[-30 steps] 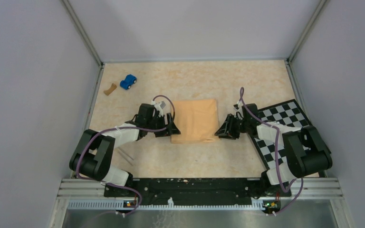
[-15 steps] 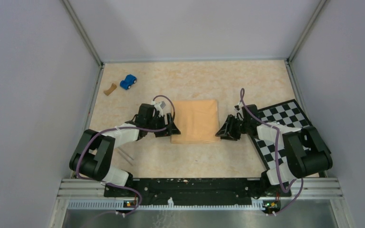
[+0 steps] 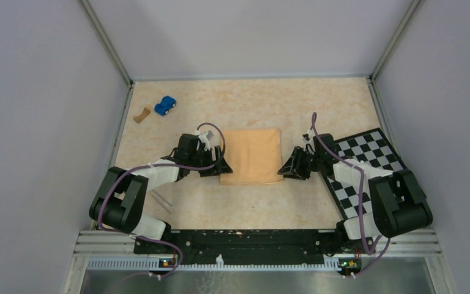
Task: Fold the napkin into a case and place the utensils inside
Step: Pick up the top corner of the square-folded napkin from the center of the board.
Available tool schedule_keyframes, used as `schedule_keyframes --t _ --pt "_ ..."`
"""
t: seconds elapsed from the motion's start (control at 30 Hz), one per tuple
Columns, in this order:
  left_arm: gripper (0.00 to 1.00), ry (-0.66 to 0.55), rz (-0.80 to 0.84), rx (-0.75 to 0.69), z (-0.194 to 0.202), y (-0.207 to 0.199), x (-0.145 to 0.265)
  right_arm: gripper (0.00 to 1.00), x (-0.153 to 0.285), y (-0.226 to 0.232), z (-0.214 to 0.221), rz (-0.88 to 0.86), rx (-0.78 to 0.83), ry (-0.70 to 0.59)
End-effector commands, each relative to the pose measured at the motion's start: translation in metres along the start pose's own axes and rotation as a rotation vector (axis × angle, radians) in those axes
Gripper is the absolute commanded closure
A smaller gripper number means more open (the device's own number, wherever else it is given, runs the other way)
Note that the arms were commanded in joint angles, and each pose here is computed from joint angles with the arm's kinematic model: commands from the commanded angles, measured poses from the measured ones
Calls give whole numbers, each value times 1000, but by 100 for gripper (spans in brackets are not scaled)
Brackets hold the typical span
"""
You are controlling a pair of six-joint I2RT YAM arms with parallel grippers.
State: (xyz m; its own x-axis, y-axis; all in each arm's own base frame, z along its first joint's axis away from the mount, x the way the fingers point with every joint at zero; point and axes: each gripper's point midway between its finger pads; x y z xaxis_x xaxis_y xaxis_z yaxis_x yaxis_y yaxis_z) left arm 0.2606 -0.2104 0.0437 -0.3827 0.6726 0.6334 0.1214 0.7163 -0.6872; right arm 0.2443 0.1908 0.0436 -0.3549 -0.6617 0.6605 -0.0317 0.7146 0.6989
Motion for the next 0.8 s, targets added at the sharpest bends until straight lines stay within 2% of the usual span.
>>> schedule_keyframes --t 0.0,0.27,0.57,0.77 --pt "23 16 -17 -4 10 7 -1 62 7 9 -5 -31 19 -25" --pt "23 17 -13 1 10 6 -1 62 -1 10 -1 -75 -14 -10" --pt "23 20 -15 -2 12 7 -1 55 10 -6 -3 45 19 -54" --pt "23 22 -15 0 13 8 -1 58 -1 -3 6 -9 -2 5"
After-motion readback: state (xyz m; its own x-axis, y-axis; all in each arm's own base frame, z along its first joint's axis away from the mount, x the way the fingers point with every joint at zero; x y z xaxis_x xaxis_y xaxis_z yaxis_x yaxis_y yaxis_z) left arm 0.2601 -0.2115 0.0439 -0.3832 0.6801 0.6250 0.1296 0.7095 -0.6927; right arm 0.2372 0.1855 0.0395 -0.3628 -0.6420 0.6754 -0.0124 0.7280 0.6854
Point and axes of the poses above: each gripper's point midway between its finger pads, its own x axis back along the fingers, its own y axis along the line the jaws close on, z = x × y, and after that the axes turned 5 degrees about x, right-handed
